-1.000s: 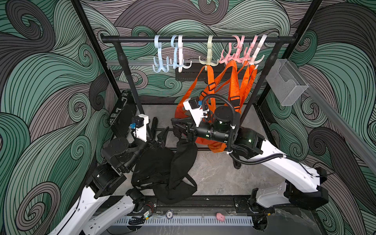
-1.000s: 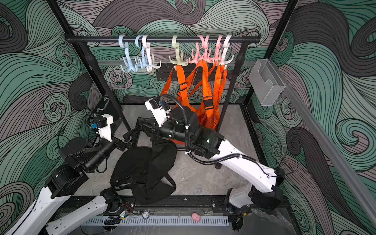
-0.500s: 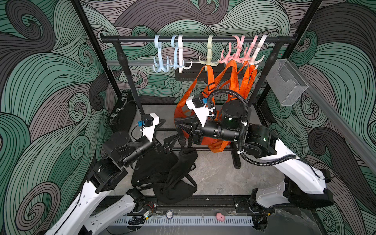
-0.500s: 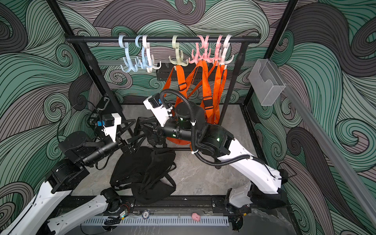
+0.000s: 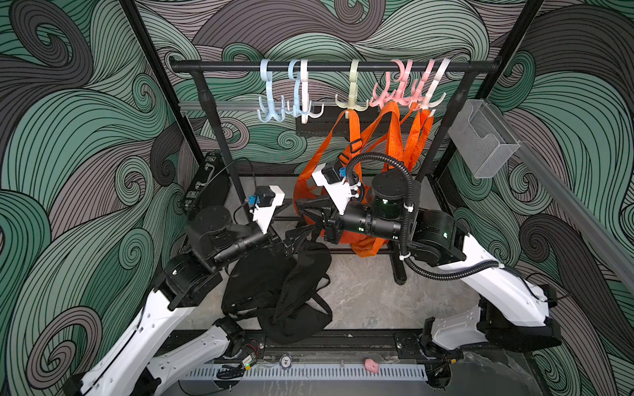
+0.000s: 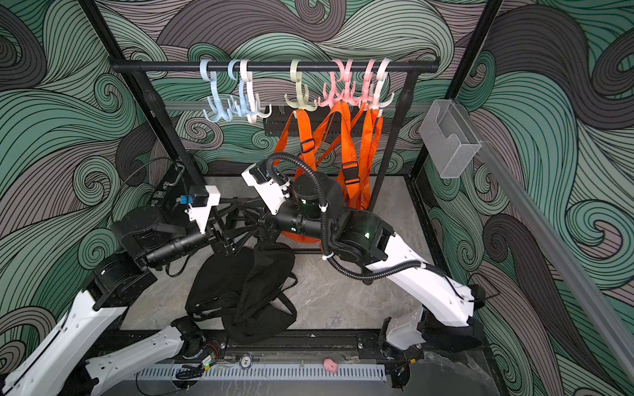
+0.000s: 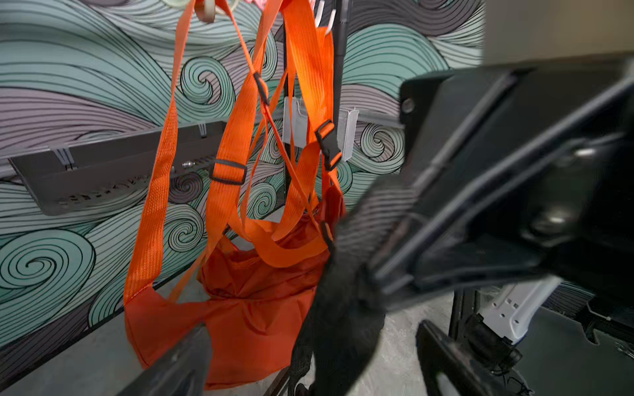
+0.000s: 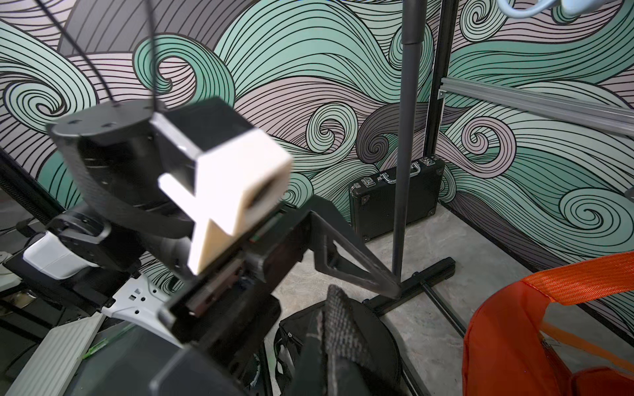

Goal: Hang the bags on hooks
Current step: Pick up the bag from the center of the board, then hang the bag on the hook.

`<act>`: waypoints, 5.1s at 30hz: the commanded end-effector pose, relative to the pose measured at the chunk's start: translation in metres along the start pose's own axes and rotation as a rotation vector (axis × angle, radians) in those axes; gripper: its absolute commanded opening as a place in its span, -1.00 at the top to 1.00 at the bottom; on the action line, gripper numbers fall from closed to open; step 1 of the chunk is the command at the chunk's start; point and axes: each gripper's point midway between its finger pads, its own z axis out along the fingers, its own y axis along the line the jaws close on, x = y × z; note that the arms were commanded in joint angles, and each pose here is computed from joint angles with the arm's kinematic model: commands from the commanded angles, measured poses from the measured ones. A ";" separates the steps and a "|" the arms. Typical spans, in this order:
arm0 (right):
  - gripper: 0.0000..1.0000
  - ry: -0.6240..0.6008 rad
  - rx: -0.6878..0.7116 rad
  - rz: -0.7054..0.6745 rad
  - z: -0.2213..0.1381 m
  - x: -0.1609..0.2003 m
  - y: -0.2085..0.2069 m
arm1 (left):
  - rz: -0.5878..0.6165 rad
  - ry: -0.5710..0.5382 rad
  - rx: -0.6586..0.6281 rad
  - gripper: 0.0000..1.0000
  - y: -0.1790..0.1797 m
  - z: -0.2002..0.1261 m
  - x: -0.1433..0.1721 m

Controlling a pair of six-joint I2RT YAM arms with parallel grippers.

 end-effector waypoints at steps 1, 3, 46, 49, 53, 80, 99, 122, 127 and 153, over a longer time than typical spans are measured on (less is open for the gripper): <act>1.00 -0.039 -0.040 -0.011 -0.013 -0.012 0.012 | 0.028 -0.024 -0.071 -0.69 0.014 0.005 -0.013; 1.00 -0.035 -0.052 -0.004 -0.014 -0.009 0.014 | 0.049 -0.039 -0.097 -0.47 0.019 0.006 -0.019; -0.22 -0.180 0.087 -0.197 0.055 0.039 -0.061 | 0.102 -0.046 -0.204 1.00 0.027 -0.028 -0.077; -0.22 -0.203 0.047 -0.202 0.053 0.034 -0.053 | 0.104 -0.042 -0.206 1.00 0.028 -0.027 -0.077; -0.22 -0.217 -0.013 -0.198 0.049 0.032 -0.041 | 0.103 -0.034 -0.216 1.00 0.030 -0.026 -0.075; 0.13 -0.281 0.111 -0.200 0.065 0.020 -0.065 | 0.070 -0.029 -0.182 1.00 0.023 -0.030 -0.080; 0.66 -0.356 0.078 -0.122 0.084 0.030 -0.064 | 0.055 -0.040 -0.242 1.00 0.033 -0.034 -0.077; 1.00 -0.242 0.231 -0.321 -0.053 -0.045 -0.098 | 0.015 0.057 -0.776 1.00 0.130 -0.032 -0.075; 1.00 -0.186 0.244 -0.325 -0.041 -0.085 -0.112 | 0.003 0.044 -0.779 1.00 0.138 -0.015 -0.089; 1.00 -0.467 0.219 -0.178 -0.044 -0.171 -0.206 | -0.105 0.057 -0.683 1.00 0.148 0.055 -0.108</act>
